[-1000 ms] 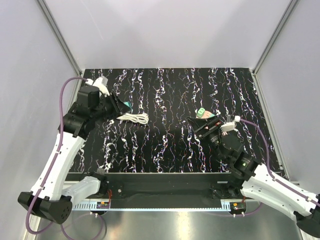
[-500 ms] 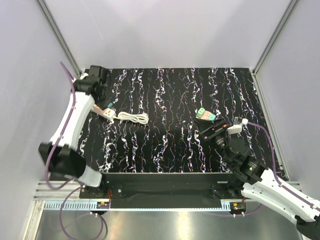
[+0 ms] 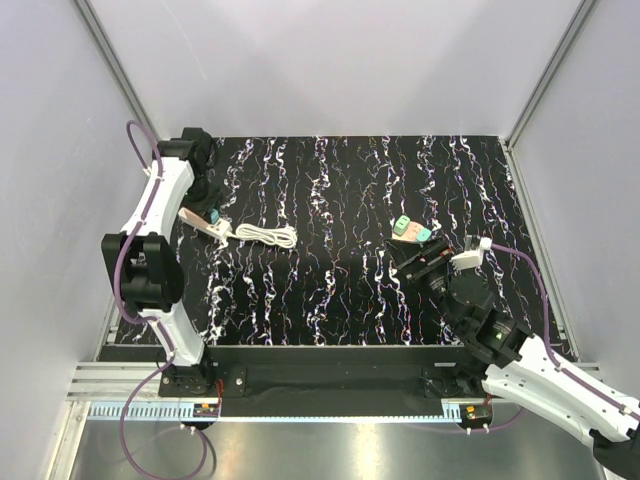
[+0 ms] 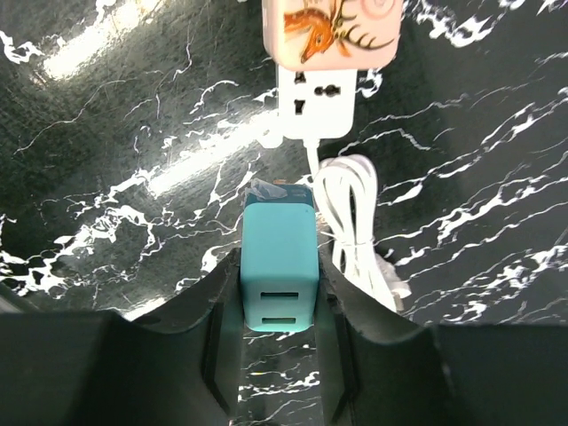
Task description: Insert the plug
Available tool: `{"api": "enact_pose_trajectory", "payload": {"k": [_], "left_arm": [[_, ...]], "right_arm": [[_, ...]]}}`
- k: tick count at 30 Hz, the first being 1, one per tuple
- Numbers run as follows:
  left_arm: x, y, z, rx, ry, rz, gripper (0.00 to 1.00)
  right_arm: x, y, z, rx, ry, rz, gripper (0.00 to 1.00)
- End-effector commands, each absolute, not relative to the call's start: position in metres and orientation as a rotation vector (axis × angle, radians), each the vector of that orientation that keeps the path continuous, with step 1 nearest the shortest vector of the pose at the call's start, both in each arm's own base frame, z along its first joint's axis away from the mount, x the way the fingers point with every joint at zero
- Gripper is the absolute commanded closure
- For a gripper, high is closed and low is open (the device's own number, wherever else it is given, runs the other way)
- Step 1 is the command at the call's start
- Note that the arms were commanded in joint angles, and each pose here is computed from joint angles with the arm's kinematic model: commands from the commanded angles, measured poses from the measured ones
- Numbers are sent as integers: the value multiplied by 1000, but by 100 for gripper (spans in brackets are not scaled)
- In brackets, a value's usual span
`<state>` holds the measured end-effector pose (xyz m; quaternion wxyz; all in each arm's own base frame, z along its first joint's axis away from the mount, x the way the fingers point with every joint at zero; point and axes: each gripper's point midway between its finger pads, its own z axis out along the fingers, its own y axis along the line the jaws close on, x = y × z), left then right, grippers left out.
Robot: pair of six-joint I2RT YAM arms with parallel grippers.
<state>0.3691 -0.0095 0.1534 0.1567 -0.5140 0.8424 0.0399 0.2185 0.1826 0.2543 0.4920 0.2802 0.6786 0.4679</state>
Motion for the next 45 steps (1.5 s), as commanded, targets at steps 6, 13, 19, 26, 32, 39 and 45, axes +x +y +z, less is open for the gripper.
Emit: {"api": "enact_pose_trajectory", "payload": {"k": [6, 13, 19, 26, 32, 39, 45], "left_arm": [[390, 6, 147, -1544, 2376, 47, 100], [394, 9, 137, -1520, 2386, 47, 100], [398, 7, 124, -1511, 2426, 34, 100], [400, 11, 116, -1503, 2438, 47, 100], [402, 8, 107, -1495, 2474, 35, 100], [402, 11, 99, -1489, 2493, 56, 100], [402, 12, 86, -1495, 2519, 61, 100]], "right_arm": [[224, 180, 272, 690, 1605, 1116, 0], [225, 179, 270, 697, 1603, 1109, 0], [226, 181, 269, 694, 1612, 1105, 0], [226, 181, 268, 695, 1614, 1104, 0], [227, 182, 269, 695, 1615, 1100, 0], [226, 180, 269, 699, 1606, 1105, 0], [225, 178, 271, 696, 1598, 1110, 0]]}}
